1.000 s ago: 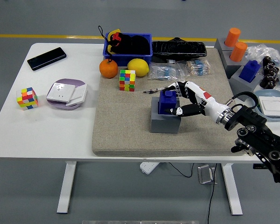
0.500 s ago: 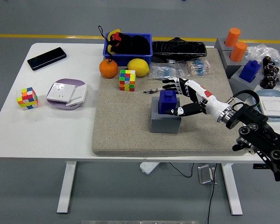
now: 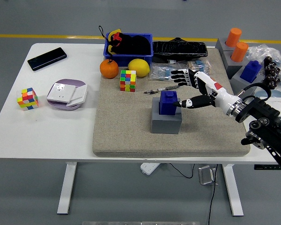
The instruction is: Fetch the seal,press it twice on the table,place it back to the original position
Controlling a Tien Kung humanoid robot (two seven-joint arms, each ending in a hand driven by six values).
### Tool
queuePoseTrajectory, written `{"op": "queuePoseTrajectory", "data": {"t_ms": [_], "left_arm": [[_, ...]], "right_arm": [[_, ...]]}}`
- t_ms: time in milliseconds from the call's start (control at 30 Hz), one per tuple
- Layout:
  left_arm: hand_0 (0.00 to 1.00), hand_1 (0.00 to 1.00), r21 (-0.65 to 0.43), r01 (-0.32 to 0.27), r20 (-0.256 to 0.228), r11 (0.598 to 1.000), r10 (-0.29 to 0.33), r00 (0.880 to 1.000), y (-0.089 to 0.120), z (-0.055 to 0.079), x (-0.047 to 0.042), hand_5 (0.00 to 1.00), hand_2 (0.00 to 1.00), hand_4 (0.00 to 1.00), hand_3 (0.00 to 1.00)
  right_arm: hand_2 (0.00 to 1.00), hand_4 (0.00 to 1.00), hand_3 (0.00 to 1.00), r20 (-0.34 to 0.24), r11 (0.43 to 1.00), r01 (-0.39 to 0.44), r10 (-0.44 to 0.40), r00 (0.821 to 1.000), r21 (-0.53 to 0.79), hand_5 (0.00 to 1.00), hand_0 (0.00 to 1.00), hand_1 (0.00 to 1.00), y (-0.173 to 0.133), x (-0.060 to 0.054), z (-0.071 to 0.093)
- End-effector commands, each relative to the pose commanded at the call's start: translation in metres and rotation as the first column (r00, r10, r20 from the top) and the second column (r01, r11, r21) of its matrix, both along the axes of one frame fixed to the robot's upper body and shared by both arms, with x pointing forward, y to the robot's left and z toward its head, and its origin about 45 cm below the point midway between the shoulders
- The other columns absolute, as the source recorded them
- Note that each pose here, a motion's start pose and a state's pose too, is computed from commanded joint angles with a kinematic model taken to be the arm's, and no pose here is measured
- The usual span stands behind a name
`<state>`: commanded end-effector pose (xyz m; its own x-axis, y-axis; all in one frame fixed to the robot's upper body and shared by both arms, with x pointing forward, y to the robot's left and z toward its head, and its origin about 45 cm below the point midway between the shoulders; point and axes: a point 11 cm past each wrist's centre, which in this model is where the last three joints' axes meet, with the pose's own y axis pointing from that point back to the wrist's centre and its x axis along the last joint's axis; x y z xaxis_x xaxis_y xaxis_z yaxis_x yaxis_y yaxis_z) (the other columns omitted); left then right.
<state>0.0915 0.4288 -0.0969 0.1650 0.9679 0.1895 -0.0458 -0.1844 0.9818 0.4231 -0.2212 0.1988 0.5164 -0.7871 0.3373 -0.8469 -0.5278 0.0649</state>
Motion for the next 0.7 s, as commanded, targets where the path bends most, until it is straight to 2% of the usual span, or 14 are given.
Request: {"op": "queuePoseTrajectory", "data": {"t_ms": [133, 167, 267, 300, 333, 533, 567, 700], "left_arm": [[0.723, 0.693, 0.002, -0.004, -0.005, 1.000, 0.004, 1.000, 0.001, 0.000, -0.0032, 0.261, 0.681, 0.695, 0.752], [0.723, 0.693, 0.002, -0.006, -0.006, 1.000, 0.006, 1.000, 0.001, 0.000, -0.0041, 0.258, 0.681, 0.694, 0.752], [0.723, 0.693, 0.002, -0.008, -0.009, 1.000, 0.008, 1.000, 0.001, -0.001, -0.0058, 0.258, 0.681, 0.694, 0.752], [0.723, 0.693, 0.002, -0.009, -0.008, 1.000, 0.009, 1.000, 0.001, -0.001, -0.0054, 0.258, 0.681, 0.694, 0.752], [0.723, 0.694, 0.001, -0.009, -0.007, 1.000, 0.009, 1.000, 0.001, -0.001, -0.0048, 0.257, 0.681, 0.694, 0.751], [0.723, 0.694, -0.001, -0.011, 0.001, 1.000, 0.011, 1.000, 0.000, 0.000, -0.0013, 0.257, 0.681, 0.694, 0.751], [0.722, 0.694, -0.001, -0.013, 0.004, 1.000, 0.013, 1.000, 0.000, 0.000, -0.0005, 0.256, 0.681, 0.693, 0.752], [0.722, 0.694, 0.003, -0.018, 0.004, 1.000, 0.018, 1.000, 0.002, 0.000, -0.0009, 0.256, 0.681, 0.693, 0.752]], "right_arm": [[0.827, 0.998, 0.839, -0.004, 1.000, 0.028, -0.028, 1.000, -0.014, 0.074, 0.842, 0.832, -0.019, 0.002, 0.004], [0.844, 0.998, 0.847, -0.005, 0.999, 0.033, -0.033, 0.999, -0.020, 0.127, 0.851, 0.848, -0.025, 0.002, 0.005], [0.844, 0.998, 0.847, -0.010, 0.999, 0.035, -0.036, 0.999, -0.036, 0.127, 0.851, 0.848, -0.036, 0.001, 0.009], [0.844, 0.998, 0.847, -0.010, 0.998, 0.035, -0.036, 0.999, -0.047, 0.127, 0.851, 0.848, -0.040, 0.001, 0.012], [0.863, 0.998, 0.859, -0.009, 0.998, 0.038, -0.039, 0.999, -0.054, 0.195, 0.865, 0.872, -0.045, 0.000, 0.014], [0.863, 0.998, 0.859, -0.011, 0.994, 0.092, -0.093, 0.996, -0.059, 0.195, 0.865, 0.872, -0.074, -0.003, 0.020], [0.865, 0.998, 0.860, -0.010, 0.993, 0.109, -0.110, 0.994, -0.051, 0.308, 0.872, 0.878, -0.081, -0.004, 0.022], [0.865, 0.998, 0.860, -0.019, 0.988, 0.153, -0.153, 0.988, 0.007, 0.308, 0.872, 0.878, -0.102, -0.008, 0.030]]}}
